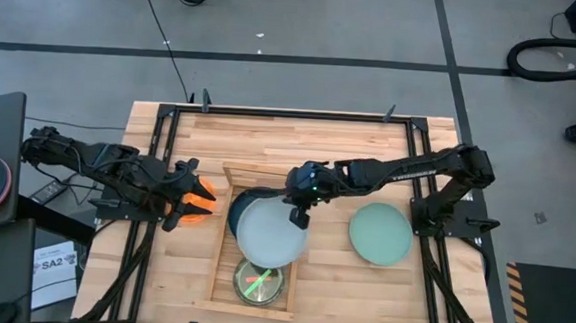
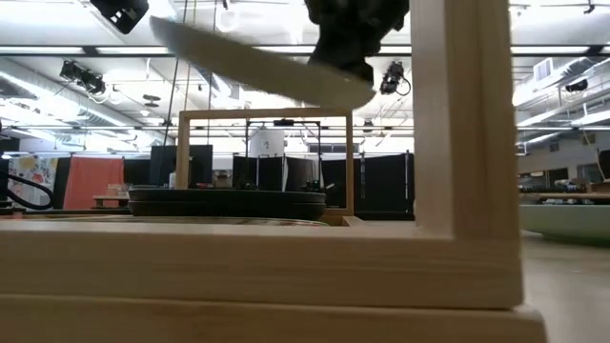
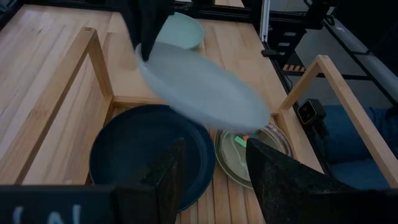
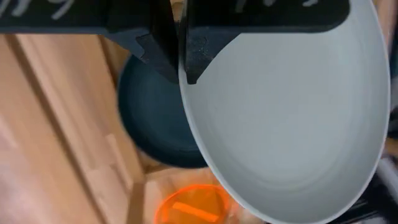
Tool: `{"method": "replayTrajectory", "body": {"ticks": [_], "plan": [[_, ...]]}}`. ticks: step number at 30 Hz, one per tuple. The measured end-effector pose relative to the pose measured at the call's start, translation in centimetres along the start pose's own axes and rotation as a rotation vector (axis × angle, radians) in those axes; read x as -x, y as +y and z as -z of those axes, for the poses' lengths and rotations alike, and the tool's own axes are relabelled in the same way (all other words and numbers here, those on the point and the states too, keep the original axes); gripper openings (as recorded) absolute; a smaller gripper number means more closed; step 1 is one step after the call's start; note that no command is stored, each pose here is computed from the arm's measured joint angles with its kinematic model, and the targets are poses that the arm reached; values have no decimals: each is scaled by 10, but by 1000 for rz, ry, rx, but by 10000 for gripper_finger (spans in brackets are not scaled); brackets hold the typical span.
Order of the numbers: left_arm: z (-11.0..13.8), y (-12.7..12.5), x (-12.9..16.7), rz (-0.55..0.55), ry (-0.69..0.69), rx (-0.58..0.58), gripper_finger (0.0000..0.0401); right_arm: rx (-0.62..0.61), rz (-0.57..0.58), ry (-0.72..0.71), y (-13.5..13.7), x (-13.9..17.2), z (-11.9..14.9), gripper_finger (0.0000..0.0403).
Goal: Place and stack plates onto a shelf
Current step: Stack the big gray plate on top of the big black plate on the shelf
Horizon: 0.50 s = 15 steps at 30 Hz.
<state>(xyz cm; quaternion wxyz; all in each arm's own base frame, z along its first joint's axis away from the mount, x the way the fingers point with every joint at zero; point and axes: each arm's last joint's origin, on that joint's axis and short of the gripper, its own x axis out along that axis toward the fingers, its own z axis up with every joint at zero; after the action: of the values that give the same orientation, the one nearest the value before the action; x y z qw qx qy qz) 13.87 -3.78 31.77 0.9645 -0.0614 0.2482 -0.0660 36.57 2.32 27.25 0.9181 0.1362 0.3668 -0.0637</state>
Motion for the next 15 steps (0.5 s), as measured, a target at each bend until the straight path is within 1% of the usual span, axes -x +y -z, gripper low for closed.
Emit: {"method": "replayTrajectory", "body": {"ticks": [9, 15], "plan": [[0, 0, 0, 0, 1, 0, 176, -4, 141, -96, -5, -25, -2, 18], [0, 0, 0, -1, 2, 0, 176, 1, 170, -69, -11, -40, 2, 19]]}}
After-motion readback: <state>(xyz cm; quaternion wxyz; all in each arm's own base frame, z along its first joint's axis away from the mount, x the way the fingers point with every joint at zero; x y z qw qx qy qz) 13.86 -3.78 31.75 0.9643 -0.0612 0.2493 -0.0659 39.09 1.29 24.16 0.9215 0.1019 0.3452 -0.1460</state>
